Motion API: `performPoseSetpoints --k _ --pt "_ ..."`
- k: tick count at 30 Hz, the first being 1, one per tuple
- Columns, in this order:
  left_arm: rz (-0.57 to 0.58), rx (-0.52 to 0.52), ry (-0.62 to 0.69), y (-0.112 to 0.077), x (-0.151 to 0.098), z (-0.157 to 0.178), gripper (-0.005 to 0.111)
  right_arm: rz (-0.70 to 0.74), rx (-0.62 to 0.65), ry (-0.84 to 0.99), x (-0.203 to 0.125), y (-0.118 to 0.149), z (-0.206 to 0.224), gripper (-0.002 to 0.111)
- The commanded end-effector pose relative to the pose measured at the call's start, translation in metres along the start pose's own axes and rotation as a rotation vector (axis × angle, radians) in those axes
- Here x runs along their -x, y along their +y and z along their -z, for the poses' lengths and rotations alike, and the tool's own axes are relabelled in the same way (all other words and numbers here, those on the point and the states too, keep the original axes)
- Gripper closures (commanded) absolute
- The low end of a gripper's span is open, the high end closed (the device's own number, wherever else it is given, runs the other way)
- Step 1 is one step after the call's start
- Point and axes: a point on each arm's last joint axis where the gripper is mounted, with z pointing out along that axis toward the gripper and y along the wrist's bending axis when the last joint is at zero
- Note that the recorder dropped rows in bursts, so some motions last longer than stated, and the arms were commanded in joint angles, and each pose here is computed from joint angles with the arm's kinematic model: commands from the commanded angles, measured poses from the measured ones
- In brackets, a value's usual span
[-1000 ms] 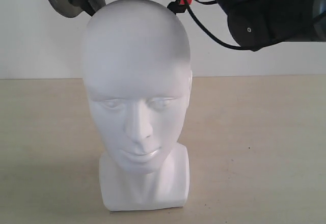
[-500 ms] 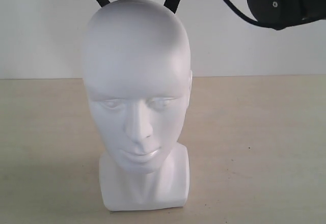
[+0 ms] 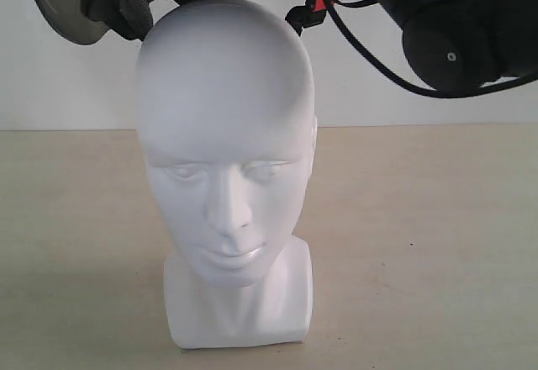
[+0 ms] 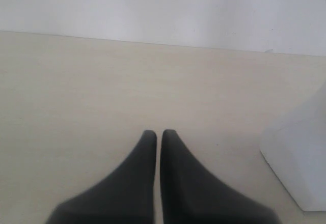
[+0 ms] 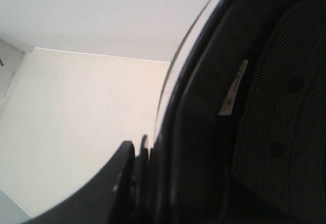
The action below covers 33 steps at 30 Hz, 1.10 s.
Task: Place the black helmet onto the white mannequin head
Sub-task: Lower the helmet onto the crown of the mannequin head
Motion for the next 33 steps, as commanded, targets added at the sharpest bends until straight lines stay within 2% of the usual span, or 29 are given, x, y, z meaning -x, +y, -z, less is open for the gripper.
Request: performPoseSetpoints --k 1,10,20,25,33 --pt "-0.005 0.002 -0.006 0.0 0.0 0.0 0.102 0.012 0.181 0.058 -0.012 0.038 -0.004 0.109" --pt "-0.005 0.002 -0.006 0.0 0.0 0.0 0.102 0.039 0.159 0.091 -0.02 0.049 -0.004 0.109" --pt "-0.005 0.002 -0.006 0.0 0.0 0.0 0.102 -0.051 0.096 -0.009 -0.014 0.017 0.027 0.109" --pt "-0.005 0.002 -0.006 0.0 0.0 0.0 0.102 -0.069 0.064 -0.036 -0.015 0.013 0.04 0.109" --pt "-0.005 0.002 -0.006 0.0 0.0 0.0 0.102 -0.069 0.08 -0.035 -0.024 0.032 0.053 0.109"
